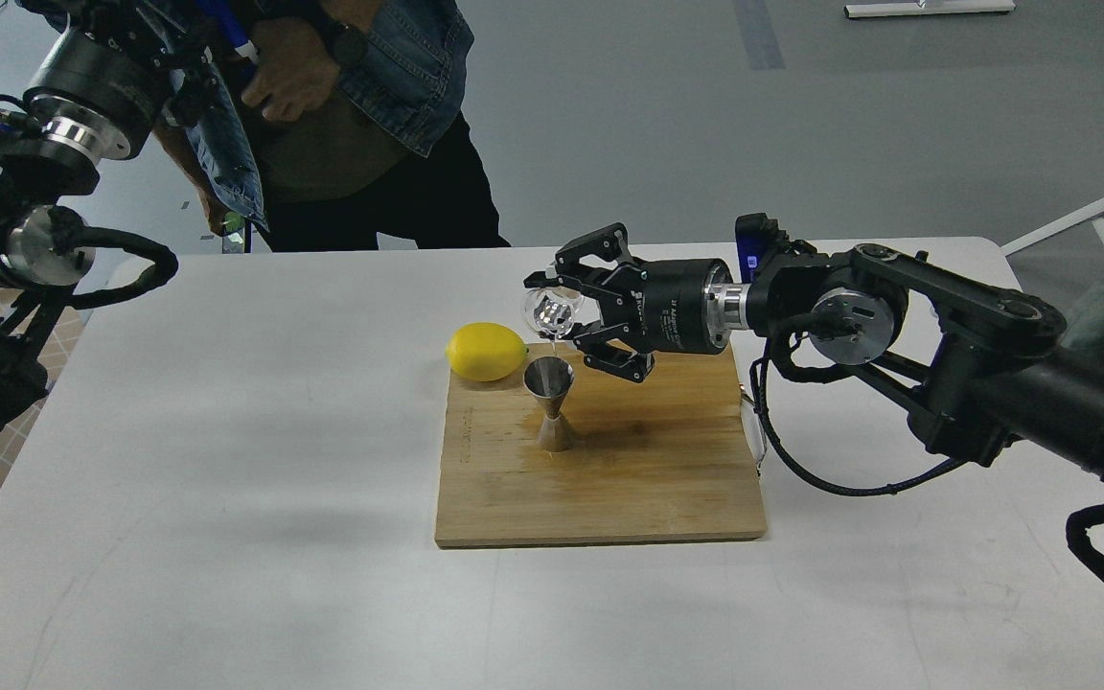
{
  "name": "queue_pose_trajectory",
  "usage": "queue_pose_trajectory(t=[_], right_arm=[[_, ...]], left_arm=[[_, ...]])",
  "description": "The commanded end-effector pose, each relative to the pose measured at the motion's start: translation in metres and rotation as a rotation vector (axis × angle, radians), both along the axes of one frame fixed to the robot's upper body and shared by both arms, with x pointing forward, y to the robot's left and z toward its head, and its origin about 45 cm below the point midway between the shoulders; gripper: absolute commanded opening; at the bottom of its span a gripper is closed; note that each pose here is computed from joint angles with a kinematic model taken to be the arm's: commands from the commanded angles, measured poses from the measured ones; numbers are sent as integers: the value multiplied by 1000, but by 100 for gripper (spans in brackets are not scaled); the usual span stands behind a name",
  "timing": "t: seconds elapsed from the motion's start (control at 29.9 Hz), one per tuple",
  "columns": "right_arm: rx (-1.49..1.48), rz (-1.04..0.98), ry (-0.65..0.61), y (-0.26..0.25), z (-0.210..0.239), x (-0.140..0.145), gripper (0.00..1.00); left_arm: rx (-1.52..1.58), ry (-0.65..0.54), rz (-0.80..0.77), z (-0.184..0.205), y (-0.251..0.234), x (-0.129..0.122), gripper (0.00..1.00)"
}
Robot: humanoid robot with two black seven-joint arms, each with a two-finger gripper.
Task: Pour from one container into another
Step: 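Rotate the right gripper further, tipping the glass mouth down over the jigger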
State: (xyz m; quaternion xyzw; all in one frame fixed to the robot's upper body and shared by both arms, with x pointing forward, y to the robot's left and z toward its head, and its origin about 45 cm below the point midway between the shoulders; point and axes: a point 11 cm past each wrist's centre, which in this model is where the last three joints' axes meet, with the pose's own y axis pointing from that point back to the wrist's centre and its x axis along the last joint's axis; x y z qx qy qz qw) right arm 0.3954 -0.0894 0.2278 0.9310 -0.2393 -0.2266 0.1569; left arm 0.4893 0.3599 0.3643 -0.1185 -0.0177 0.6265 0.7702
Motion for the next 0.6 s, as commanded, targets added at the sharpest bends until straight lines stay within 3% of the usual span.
queue_pose_trajectory(t=[0.0, 0.57], right_arm=[[-5, 3, -8, 0, 0, 0, 43], [-31, 22, -47, 3, 5, 2, 43]], left_arm=[[0, 1, -1, -1, -1, 0, 98], [3, -10, -3, 6, -1, 1, 98]])
